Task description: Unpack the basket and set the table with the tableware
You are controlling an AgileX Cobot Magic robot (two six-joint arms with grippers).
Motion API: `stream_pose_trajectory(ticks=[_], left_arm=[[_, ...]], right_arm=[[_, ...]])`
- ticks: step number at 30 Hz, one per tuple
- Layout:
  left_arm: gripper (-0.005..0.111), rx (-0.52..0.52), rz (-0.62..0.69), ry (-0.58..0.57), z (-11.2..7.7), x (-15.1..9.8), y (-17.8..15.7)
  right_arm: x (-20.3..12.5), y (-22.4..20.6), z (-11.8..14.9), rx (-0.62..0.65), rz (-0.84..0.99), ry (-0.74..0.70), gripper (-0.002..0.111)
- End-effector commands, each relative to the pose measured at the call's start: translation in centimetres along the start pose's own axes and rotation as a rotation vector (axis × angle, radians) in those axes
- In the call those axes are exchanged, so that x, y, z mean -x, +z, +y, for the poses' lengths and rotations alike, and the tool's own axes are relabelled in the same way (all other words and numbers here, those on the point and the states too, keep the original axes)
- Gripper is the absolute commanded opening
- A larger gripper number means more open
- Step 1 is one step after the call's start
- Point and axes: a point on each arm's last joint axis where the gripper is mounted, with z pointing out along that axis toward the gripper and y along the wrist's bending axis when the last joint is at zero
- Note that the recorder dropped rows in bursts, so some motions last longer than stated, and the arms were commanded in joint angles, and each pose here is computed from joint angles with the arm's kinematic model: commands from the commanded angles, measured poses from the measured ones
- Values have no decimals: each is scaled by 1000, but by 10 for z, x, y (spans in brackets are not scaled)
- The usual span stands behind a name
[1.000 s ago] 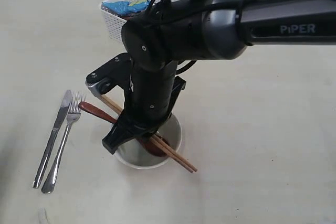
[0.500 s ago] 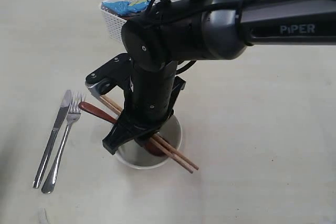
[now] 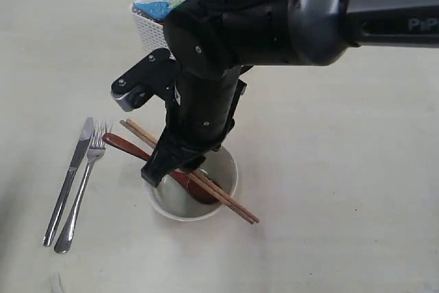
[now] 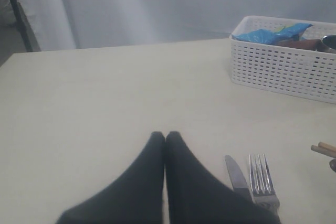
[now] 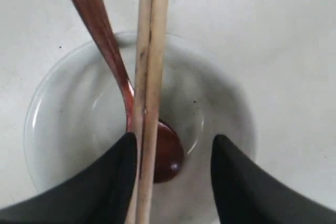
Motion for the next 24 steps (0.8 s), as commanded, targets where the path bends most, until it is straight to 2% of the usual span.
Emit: stream_pose_trajectory(ticks=[1,6,13,18,24], left_arm=[[0,0,-3,-5,0,-1,0],[0,0,-3,-5,0,-1,0],[0,0,-3,-5,0,-1,0],[0,0,-3,-5,0,-1,0],[0,0,-3,-5,0,-1,0]], right_arm=[[3,-35,-6,-68,-96,15,44],[14,-76,-20,-145,-154,62,44],[40,-124,-79,-154,-258,252,44],[54,-118,-129,-89,-282,389,44],[65,-88,-178,-96,-225,515,44]])
